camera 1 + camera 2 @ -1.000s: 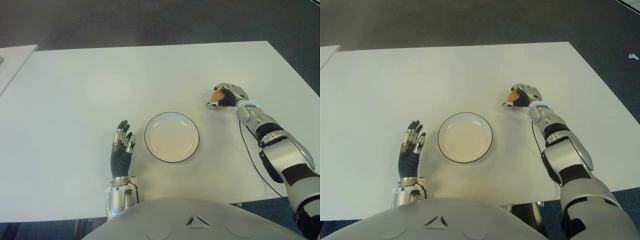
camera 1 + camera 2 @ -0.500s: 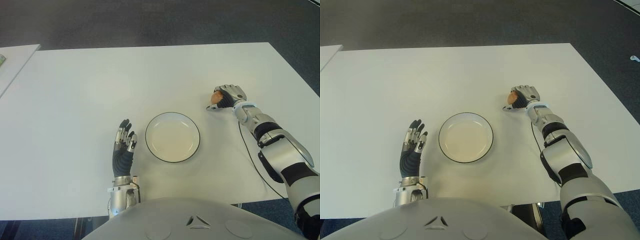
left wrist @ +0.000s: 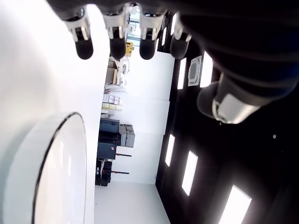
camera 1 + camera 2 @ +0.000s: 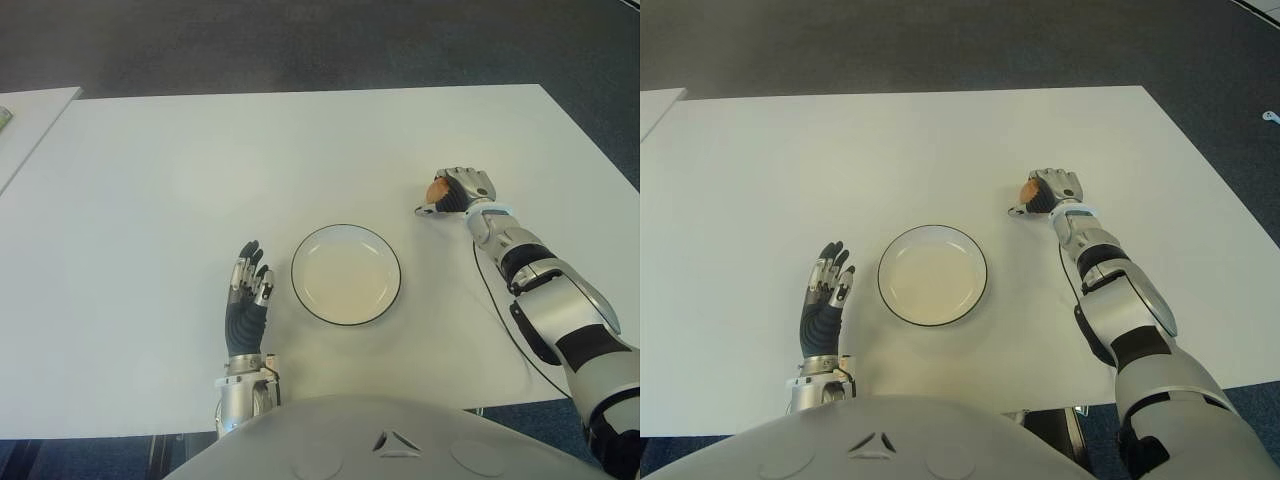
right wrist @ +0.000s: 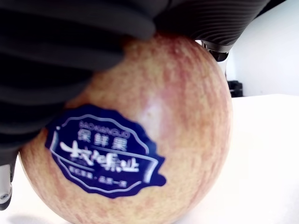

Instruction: Put the apples into the plate.

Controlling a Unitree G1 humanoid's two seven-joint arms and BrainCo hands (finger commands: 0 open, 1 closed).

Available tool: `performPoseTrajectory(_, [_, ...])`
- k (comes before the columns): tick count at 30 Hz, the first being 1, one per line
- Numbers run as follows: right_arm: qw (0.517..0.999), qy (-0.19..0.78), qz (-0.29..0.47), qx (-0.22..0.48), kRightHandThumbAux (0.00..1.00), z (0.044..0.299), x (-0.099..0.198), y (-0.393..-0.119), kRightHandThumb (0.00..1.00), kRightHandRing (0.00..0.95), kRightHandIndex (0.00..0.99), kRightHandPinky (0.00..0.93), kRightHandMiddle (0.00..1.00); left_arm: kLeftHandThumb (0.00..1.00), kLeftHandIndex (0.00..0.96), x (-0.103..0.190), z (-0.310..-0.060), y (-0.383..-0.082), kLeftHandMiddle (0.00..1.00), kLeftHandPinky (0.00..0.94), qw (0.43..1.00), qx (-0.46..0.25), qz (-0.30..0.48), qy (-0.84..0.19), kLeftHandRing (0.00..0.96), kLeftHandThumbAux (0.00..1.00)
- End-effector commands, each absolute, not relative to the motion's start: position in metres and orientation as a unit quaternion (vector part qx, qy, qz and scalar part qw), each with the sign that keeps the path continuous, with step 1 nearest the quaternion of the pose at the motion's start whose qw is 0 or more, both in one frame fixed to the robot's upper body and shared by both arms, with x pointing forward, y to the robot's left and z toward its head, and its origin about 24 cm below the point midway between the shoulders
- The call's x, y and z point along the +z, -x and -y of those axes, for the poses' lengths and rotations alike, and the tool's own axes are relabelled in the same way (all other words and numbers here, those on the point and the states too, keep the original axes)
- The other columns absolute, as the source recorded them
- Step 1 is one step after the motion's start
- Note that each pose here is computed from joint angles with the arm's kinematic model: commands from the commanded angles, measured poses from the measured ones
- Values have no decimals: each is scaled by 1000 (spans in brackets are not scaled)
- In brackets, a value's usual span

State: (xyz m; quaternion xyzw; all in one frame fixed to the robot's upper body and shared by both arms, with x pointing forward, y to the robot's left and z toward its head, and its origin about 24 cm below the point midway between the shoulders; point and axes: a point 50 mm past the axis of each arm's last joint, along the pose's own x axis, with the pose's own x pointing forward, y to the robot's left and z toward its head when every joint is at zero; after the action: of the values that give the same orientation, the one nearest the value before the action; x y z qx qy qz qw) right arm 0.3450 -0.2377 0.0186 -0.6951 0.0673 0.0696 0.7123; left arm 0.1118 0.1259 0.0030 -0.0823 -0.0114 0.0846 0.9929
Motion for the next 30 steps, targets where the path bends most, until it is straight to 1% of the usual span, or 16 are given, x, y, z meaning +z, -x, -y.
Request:
performPoseTrajectory(1, [678,703,-176,121,693,253,-26,-310,780,806,445,782,690,167,0,2,-118,-107,0,0,990,101,2,98,0,492])
performPoseTrajectory(2, [676,705,-176,123,688,252,-26,-310,795,805,447,779,650,166,0,1,-118,-108,0,0,990,101,1,99,0,493])
performPoseTrajectory(3, [674,707,-175,124,684,252,-26,-310,814,805,436,771,590,165,0,1,-118,-108,0,0,990,102,1,100,0,495])
performPoseTrajectory(4, [672,708,-175,127,682,252,-27,-310,826,804,430,765,551,164,0,1,-118,-108,0,0,990,103,0,100,0,497])
performPoseTrajectory(5, [671,709,-174,128,682,252,-27,-310,832,803,416,756,535,163,0,1,-118,-108,0,0,990,103,0,101,0,498])
performPoseTrajectory(9, [668,712,-170,135,681,251,-27,-310,841,800,401,760,510,162,0,1,-118,-108,0,0,989,102,-1,108,0,505])
performPoseTrajectory(11, [667,713,-169,136,674,251,-27,-310,850,804,431,771,498,163,0,1,-117,-108,0,0,989,101,0,111,0,509])
performPoseTrajectory(16, [663,717,-164,138,670,251,-27,-310,855,804,449,776,491,164,0,1,-118,-108,0,0,988,102,-1,112,0,510])
performPoseTrajectory(20, [661,721,-160,136,677,251,-26,-310,848,798,422,775,485,170,0,-1,-118,-109,0,0,986,104,-4,126,0,517])
performPoseTrajectory(26, [658,725,-153,134,672,250,-24,-312,852,799,442,775,485,180,0,-2,-117,-111,0,0,985,104,-2,135,0,529])
performPoseTrajectory(30, [656,732,-137,127,678,250,-14,-321,846,797,415,771,490,174,0,-4,-118,-111,0,0,985,110,-4,136,0,536])
